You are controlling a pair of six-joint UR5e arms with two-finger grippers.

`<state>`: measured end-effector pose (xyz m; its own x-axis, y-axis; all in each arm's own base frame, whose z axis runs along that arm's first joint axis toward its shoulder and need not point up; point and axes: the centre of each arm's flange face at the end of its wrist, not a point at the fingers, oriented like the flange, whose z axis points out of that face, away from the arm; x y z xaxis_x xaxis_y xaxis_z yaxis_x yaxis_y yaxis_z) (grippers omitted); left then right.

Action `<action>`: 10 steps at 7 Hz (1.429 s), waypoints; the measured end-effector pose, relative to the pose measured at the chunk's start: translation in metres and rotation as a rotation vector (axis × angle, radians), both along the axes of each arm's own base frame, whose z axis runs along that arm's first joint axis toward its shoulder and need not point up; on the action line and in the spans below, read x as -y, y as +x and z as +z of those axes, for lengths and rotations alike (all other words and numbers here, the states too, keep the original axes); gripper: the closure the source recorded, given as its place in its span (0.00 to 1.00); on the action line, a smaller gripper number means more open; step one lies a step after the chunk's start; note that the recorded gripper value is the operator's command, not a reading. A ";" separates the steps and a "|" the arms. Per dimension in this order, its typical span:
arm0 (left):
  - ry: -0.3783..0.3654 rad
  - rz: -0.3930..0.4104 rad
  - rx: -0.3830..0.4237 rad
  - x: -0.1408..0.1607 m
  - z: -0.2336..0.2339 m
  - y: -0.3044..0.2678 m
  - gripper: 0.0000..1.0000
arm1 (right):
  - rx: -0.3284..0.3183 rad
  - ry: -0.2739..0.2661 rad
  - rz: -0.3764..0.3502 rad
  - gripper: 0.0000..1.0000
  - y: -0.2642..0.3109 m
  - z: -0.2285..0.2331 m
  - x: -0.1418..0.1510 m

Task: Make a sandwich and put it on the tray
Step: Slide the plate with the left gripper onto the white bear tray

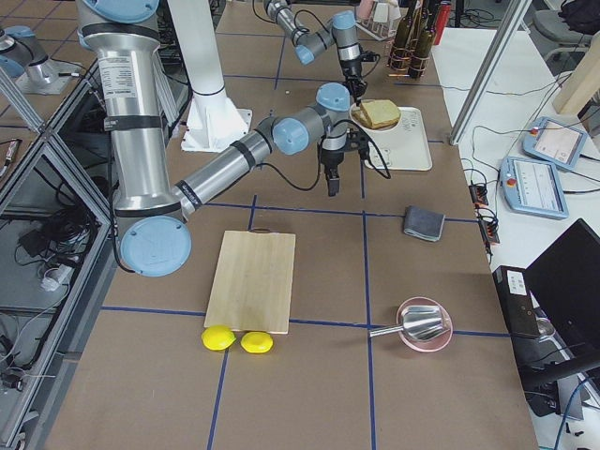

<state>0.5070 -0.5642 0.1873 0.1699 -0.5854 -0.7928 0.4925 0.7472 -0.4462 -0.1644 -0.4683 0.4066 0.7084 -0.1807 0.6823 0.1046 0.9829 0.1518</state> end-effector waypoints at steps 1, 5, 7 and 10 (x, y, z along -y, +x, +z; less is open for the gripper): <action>-0.031 -0.025 0.023 0.022 0.002 0.002 1.00 | -0.002 0.013 -0.034 0.00 0.041 0.037 0.010; -0.134 -0.069 0.038 0.055 0.046 0.033 1.00 | -0.029 -0.026 -0.004 0.00 0.111 0.105 0.013; -0.157 -0.096 0.022 0.061 0.057 0.042 0.01 | -0.029 -0.045 0.008 0.00 0.116 0.112 0.009; -0.085 -0.074 0.015 0.045 0.063 0.031 0.00 | -0.029 -0.051 0.013 0.00 0.119 0.115 0.008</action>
<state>0.5385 -0.6094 0.2499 0.1347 -0.6619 -0.7374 0.5522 0.6681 -0.4988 -0.0456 -0.4759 0.5220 0.7302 -0.1363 0.6695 0.0949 0.9906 0.0981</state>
